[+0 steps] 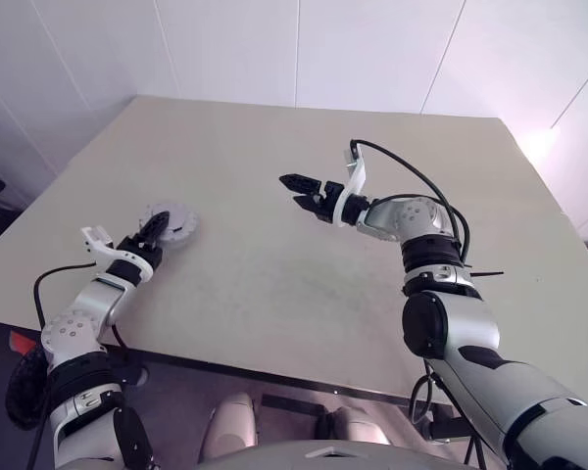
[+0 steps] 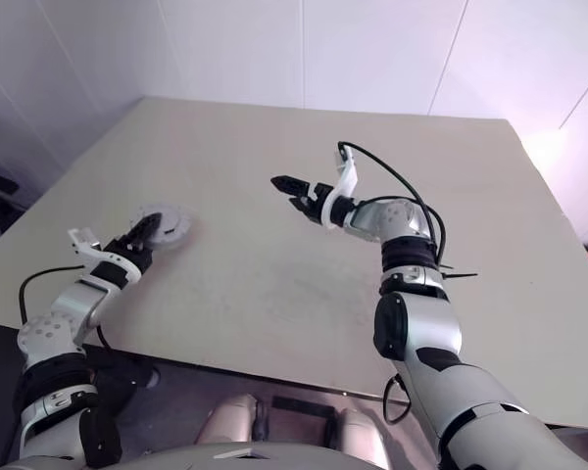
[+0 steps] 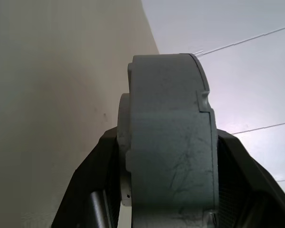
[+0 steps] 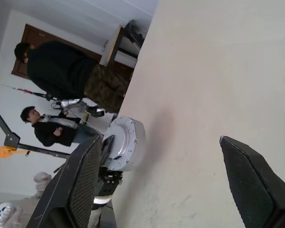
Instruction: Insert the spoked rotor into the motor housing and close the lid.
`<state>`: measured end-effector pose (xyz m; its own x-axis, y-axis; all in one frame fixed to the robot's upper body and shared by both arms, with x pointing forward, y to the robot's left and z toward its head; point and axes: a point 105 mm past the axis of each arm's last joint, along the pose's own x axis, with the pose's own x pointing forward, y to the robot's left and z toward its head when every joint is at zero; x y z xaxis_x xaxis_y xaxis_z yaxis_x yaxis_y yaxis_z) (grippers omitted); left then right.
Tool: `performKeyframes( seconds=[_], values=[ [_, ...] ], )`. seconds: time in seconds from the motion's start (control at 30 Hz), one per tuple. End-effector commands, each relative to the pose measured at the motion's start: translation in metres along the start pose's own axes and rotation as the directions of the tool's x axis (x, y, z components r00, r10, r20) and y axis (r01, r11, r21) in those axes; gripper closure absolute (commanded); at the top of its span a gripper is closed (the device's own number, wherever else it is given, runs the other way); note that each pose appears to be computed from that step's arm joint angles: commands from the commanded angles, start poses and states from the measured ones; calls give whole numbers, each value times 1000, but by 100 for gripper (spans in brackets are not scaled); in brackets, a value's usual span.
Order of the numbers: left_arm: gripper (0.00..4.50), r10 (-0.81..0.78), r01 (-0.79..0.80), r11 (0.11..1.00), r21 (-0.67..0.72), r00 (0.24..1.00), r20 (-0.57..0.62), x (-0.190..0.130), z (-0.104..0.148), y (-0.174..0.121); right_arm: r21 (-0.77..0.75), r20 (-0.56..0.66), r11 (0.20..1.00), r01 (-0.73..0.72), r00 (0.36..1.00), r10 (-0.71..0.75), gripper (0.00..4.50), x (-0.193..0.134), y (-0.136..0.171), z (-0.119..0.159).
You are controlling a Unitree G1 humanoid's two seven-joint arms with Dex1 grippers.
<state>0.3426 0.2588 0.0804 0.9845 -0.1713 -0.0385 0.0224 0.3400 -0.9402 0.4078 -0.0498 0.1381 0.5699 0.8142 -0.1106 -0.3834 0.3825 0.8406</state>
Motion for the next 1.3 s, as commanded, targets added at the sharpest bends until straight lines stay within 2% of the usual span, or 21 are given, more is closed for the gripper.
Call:
performKeyframes(
  seconds=[0.03, 0.1, 0.33, 0.37, 0.47, 0.7, 0.87, 0.97, 1.13, 1.2, 1.3],
  values=[
    [241, -23, 22, 1000, 14, 998, 63, 1, 17, -8, -23, 34, 999, -43, 998, 44, 3, 0, 13, 10],
    [241, 7, -7, 1000, 6, 997, 79, 0, 21, -1, -24, 35, 999, -41, 999, 41, 3, 0, 13, 10],
    [17, 50, -51, 999, 6, 992, 116, -2, 30, 9, -25, 34, 999, -35, 999, 36, 0, 0, 12, 10],
    [5, 55, -57, 998, 8, 991, 122, -3, 31, 9, -25, 34, 999, -34, 999, 35, 0, 0, 12, 10],
    [5, 74, -77, 997, 16, 986, 147, -4, 36, 13, -24, 34, 999, -32, 999, 32, 0, 0, 11, 10],
    [5, 213, -237, 970, 60, 939, 271, -11, 63, 37, -23, 32, 999, -26, 999, 27, 0, 1, 10, 10],
    [5, 366, -430, 900, 79, 840, 400, -24, 87, 65, -24, 29, 999, -24, 999, 25, 0, 2, 10, 9],
    [5, 403, -491, 865, 98, 798, 448, -30, 96, 73, -24, 27, 999, -26, 999, 27, 0, 2, 10, 9],
    [5, 285, -441, 847, 297, 848, 446, -17, 98, 48, -95, 42, 995, -41, 998, 45, 0, 2, 12, 11],
    [5, 191, -359, 825, 436, 904, 384, -4, 87, 27, -192, 68, 980, -59, 995, 73, 0, 0, 15, 13],
    [5, 32, -166, 774, 611, 974, 224, 13, 58, -8, -390, 92, 919, -63, 990, 107, 0, -6, 17, 13]
  ],
)
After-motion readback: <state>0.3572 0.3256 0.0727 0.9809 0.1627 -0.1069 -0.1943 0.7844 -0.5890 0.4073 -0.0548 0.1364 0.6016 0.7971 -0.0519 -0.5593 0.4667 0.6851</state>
